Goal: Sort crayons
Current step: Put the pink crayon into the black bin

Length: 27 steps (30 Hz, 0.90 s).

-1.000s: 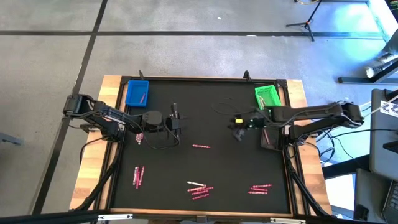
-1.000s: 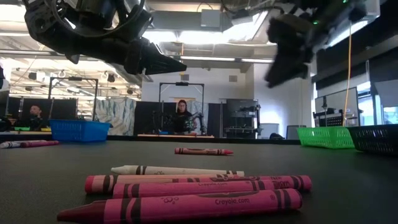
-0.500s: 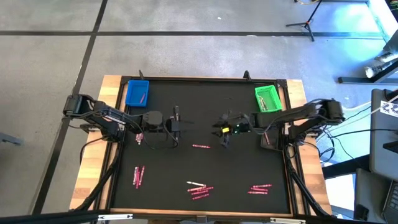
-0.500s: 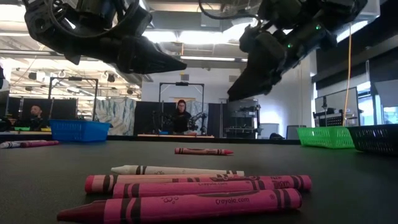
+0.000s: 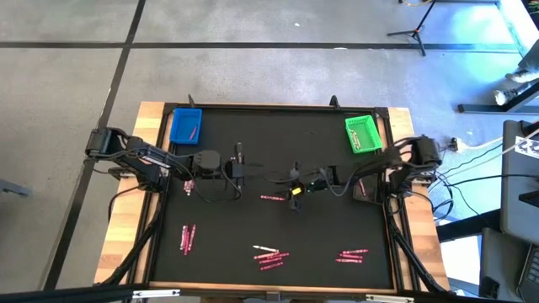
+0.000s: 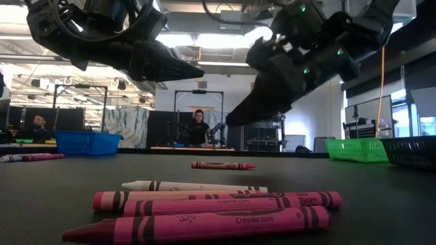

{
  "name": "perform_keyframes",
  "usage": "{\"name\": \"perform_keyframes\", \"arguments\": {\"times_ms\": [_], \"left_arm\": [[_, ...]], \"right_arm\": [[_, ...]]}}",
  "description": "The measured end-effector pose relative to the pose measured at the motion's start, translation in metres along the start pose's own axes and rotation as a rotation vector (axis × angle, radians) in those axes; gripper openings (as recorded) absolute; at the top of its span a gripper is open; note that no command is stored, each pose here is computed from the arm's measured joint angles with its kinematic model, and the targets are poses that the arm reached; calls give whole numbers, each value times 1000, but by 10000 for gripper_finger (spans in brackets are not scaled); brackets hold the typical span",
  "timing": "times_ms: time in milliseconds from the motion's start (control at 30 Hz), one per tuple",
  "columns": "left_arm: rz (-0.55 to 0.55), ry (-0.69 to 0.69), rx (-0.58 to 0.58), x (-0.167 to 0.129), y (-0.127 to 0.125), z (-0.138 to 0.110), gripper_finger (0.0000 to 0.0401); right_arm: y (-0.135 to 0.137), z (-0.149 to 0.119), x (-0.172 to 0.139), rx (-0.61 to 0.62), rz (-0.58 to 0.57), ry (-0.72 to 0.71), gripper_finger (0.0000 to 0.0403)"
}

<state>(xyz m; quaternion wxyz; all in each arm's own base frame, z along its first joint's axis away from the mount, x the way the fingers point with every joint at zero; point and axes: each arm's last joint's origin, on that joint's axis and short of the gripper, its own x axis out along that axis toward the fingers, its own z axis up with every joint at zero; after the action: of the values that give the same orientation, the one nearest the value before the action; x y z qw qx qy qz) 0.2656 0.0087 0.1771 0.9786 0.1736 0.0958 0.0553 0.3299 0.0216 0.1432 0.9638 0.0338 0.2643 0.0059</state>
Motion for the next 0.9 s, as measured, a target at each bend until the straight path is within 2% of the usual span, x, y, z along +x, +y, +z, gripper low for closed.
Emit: {"name": "perform_keyframes", "arguments": {"times_ms": [333, 767, 900], "left_arm": [[6, 3, 1, 0, 0, 0, 135], [19, 11, 2, 0, 0, -1, 135], [19, 11, 2, 0, 0, -1, 135]], "right_arm": [[1, -24, 26, -3, 52, 14, 168], [0, -46, 43, -31, 49, 37, 167], [-1, -48, 46, -44, 42, 41, 145]]}}
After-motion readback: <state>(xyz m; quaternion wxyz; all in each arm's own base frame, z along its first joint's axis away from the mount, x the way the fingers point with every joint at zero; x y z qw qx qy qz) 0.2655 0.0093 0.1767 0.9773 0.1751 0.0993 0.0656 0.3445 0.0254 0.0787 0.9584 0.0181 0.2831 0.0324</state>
